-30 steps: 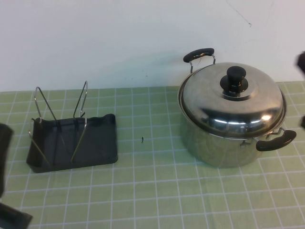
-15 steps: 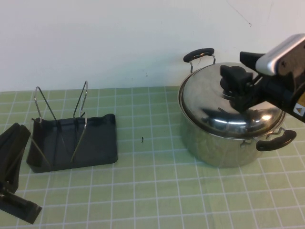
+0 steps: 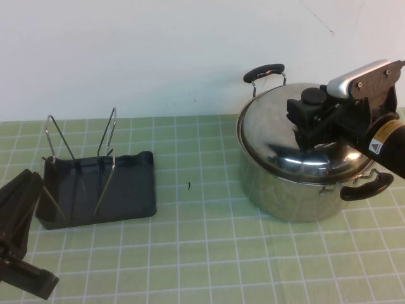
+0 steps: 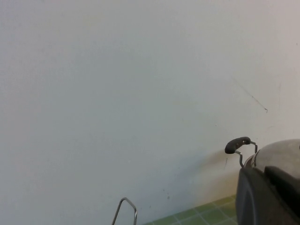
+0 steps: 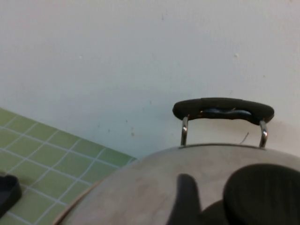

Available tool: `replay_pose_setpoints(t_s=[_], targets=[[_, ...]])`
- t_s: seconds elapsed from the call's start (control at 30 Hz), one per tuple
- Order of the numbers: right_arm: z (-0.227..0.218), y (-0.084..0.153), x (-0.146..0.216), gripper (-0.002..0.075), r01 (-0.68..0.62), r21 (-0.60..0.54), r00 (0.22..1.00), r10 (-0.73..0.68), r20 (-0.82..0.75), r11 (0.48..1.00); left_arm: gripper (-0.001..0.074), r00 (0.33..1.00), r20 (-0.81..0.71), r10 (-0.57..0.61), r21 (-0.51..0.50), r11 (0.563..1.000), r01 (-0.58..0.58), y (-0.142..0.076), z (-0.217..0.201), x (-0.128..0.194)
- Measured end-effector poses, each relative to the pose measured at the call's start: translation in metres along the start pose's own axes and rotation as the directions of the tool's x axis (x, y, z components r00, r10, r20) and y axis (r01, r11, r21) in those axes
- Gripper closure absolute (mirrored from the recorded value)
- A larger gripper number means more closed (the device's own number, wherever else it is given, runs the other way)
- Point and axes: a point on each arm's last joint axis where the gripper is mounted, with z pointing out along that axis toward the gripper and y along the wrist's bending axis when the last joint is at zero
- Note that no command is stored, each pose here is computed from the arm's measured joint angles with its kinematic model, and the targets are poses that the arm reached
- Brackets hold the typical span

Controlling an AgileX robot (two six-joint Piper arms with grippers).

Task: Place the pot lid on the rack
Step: Open the pot, then hand over the pot lid

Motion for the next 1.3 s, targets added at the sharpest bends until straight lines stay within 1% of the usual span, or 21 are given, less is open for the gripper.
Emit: replay_pose_setpoints(t_s=[0.07, 0.1, 0.13, 0.2, 0.27, 0.3, 0.37, 0.43, 0.47, 0.5, 0.57, 0.6, 0.67, 0.73, 0.8, 0.83, 0.9, 0.97, 1.07, 1.17, 1.3], targets=[[0.0, 0.0, 0.001, 0.0295, 0.001, 0.0, 1.0, -0.001, -0.002, 1.0, 0.0737, 1.0, -0.001, -0.001, 0.001, 1.0, 0.001, 0.0, 0.0, 0.0], [0.0, 0.0, 0.0, 0.0367, 0.001, -0.002, 1.0, -0.001, 0.005, 1.0, 0.0737, 1.0, -0.001, -0.011, 0.001, 1.0, 0.011, 0.0, 0.0, 0.0], [0.0, 0.0, 0.0, 0.0381, 0.004, -0.003, 1.0, -0.004, 0.008, 1.0, 0.0737, 1.0, -0.001, -0.023, 0.001, 1.0, 0.023, 0.0, 0.0, 0.0], [0.0, 0.0, 0.0, 0.0379, 0.004, -0.003, 1.0, -0.004, 0.008, 1.0, 0.0737, 0.998, -0.001, -0.068, 0.001, 0.998, 0.068, 0.0, 0.0, 0.0], [0.0, 0.001, 0.0, 0.0379, 0.012, -0.01, 1.0, -0.012, 0.007, 1.0, 0.0737, 0.986, 0.0, -0.168, 0.0, 0.986, 0.168, 0.0, 0.0, 0.0], [0.0, 0.001, 0.0, 0.0379, 0.018, -0.015, 1.0, -0.018, 0.01, 1.0, 0.0737, 0.969, 0.001, -0.247, -0.001, 0.969, 0.247, 0.0, 0.0, 0.0], [0.0, 0.003, -0.001, 0.0379, 0.033, -0.028, 0.999, -0.032, 0.014, 0.999, 0.0737, 0.929, 0.005, -0.37, 0.002, 0.929, 0.37, 0.0, 0.0, 0.0], [-0.002, 0.004, -0.004, 0.0379, 0.052, -0.039, 0.998, -0.051, 0.023, 0.998, 0.0729, 0.855, 0.012, -0.519, 0.025, 0.854, 0.519, -0.001, 0.0, -0.002], [-0.004, 0.005, -0.009, 0.0379, 0.063, -0.044, 0.998, -0.062, 0.034, 0.997, 0.0716, 0.82, 0.015, -0.572, 0.043, 0.82, 0.571, -0.002, 0.0, -0.003], [-0.006, 0.005, -0.013, 0.0379, 0.071, -0.044, 0.997, -0.069, 0.043, 0.997, 0.0694, 0.776, 0.015, -0.63, 0.067, 0.775, 0.628, -0.004, 0.0, -0.005], [-0.013, 0.007, -0.029, 0.0379, 0.09, -0.045, 0.992, -0.085, 0.09, 0.995, 0.0625, 0.679, 0.006, -0.734, 0.116, 0.675, 0.728, -0.007, -0.001, -0.008], [-0.018, 0.008, -0.037, 0.0379, 0.098, -0.043, 0.989, -0.093, 0.114, 0.994, 0.0554, 0.624, -0.009, -0.781, 0.145, 0.617, 0.774, -0.009, -0.001, -0.01], [-0.031, 0.012, -0.06, 0.0379, 0.127, -0.047, 0.976, -0.116, 0.185, 0.991, 0.0437, 0.492, -0.044, -0.869, 0.17, 0.479, 0.861, -0.011, -0.001, -0.012], [-0.046, 0.019, -0.081, 0.0379, 0.17, -0.08, 0.952, -0.143, 0.27, 0.982, 0.0283, 0.333, -0.096, -0.938, 0.172, 0.314, 0.934, -0.013, -0.002, -0.012], [-0.059, 0.03, -0.099, 0.0379, 0.199, -0.151, 0.926, -0.135, 0.352, 0.968, 0.0166, 0.242, -0.139, -0.96, 0.158, 0.22, 0.963, -0.016, -0.002, -0.011], [-0.066, 0.039, -0.107, 0.0379, 0.205, -0.205, 0.915, -0.114, 0.386, 0.957, 0.0129, 0.213, -0.156, -0.964, 0.15, 0.19, 0.97, -0.017, -0.002, -0.011], [-0.075, 0.06, -0.119, 0.0379, 0.213, -0.323, 0.901, -0.057, 0.431, 0.922, 0.0092, 0.184, -0.177, -0.967, 0.145, 0.16, 0.977, -0.018, -0.002, -0.01], [-0.082, 0.086, -0.126, 0.0379, 0.215, -0.445, 0.899, 0.002, 0.437, 0.869, 0.0076, 0.172, -0.186, -0.967, 0.149, 0.145, 0.978, -0.019, -0.003, -0.011], [-0.088, 0.123, -0.126, 0.0379, 0.218, -0.575, 0.906, 0.054, 0.419, 0.789, 0.0066, 0.16, -0.2, -0.967, 0.166, 0.128, 0.978, -0.02, -0.003, -0.012], [-0.094, 0.157, -0.123, 0.0379, 0.229, -0.647, 0.915, 0.065, 0.397, 0.727, 0.0064, 0.161, -0.21, -0.964, 0.18, 0.124, 0.976, -0.021, -0.004, -0.013], [-0.101, 0.187, -0.12, 0.0379, 0.245, -0.686, 0.919, 0.061, 0.389, 0.686, 0.0062, 0.165, -0.217, -0.962, 0.189, 0.124, 0.974, -0.022, -0.004, -0.014]])
